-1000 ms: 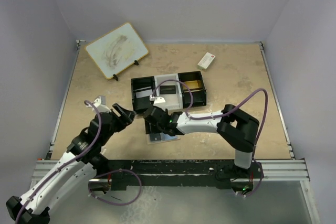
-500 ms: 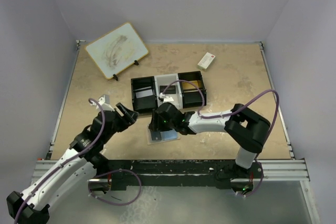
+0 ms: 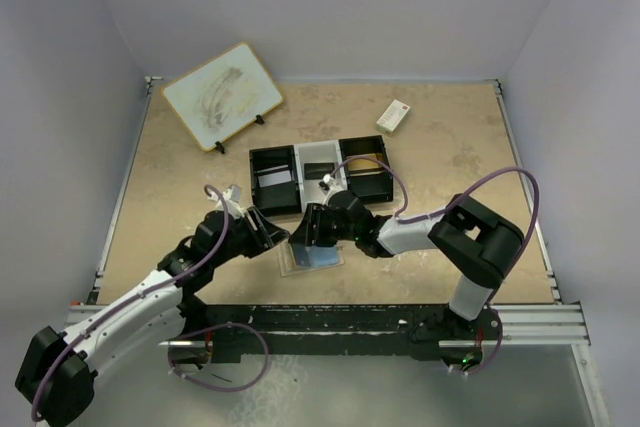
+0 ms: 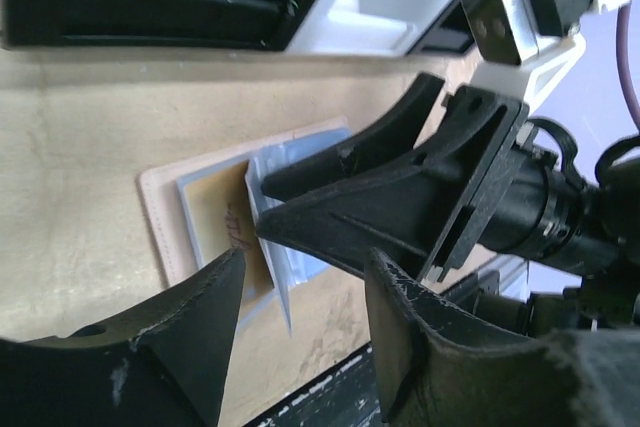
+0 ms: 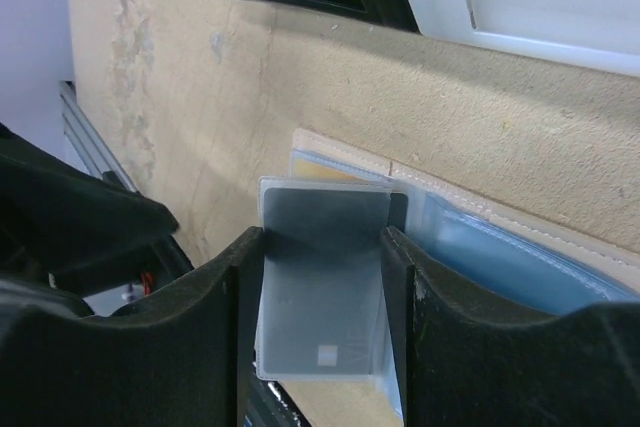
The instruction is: Take the credit cards out of the card holder
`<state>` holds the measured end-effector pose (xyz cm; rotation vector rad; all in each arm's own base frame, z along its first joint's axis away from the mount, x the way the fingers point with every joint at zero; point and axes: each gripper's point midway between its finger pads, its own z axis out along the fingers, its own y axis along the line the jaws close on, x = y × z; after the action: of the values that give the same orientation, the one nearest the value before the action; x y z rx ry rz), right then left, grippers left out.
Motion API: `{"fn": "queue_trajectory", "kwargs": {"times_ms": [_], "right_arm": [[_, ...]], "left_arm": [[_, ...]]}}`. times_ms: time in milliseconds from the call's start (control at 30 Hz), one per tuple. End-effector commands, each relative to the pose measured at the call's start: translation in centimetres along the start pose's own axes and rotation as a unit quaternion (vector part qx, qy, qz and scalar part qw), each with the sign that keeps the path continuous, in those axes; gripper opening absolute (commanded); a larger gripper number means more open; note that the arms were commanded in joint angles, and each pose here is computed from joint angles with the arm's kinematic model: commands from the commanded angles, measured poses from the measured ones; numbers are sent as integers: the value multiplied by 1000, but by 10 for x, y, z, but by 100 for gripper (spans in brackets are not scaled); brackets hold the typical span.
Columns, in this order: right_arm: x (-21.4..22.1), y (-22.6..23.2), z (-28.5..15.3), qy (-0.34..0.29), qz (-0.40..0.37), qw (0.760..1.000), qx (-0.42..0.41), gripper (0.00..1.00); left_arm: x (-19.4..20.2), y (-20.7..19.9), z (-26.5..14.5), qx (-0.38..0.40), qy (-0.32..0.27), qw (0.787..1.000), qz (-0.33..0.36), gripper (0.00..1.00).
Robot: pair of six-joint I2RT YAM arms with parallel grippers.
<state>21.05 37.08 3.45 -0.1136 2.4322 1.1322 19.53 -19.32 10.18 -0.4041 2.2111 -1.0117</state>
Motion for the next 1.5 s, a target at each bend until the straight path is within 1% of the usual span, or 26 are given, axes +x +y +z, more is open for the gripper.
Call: {"fn": "queue_trajectory", "kwargs": {"times_ms": [0,67,200,333,400,567,700,833,1000,1067,1267,1333,1467], "right_arm": [[29,-37,-4,47,14,998,49,48],[28,-38,-4,46,15,998,50,48],[27,-41,-5,44,17,997,57,48],[28,-42,-6,45,16,997,59,48],[28,-42,-6,45,16,997,60,48],[28,-42,-6,44,16,997,61,48],[27,-42,-6,43,17,997,62,48],[27,-43,-6,44,17,997,63,49],[25,-39,-7,41,16,997,57,50],[23,-36,-8,39,15,998,53,51],[7,-14,-17,17,14,1000,10,58],[-7,-7,-24,-4,12,1000,13,62],[-27,-9,-38,-35,0,998,53,74]], "left_arm": [[12,-31,4,79,23,996,16,46],[21,-29,7,70,30,997,23,40],[35,-24,8,53,33,997,37,38],[37,-16,8,35,30,998,42,35],[36,-10,7,22,25,998,47,34],[44,3,12,-5,42,997,61,36],[48,-1,18,2,47,997,64,37],[47,-4,25,6,39,997,60,37],[46,-22,33,36,36,997,54,29],[48,-31,37,50,41,996,56,28],[54,-42,44,67,57,994,67,30],[53,-44,45,67,56,994,69,31],[51,-52,47,75,56,993,73,33]]}}
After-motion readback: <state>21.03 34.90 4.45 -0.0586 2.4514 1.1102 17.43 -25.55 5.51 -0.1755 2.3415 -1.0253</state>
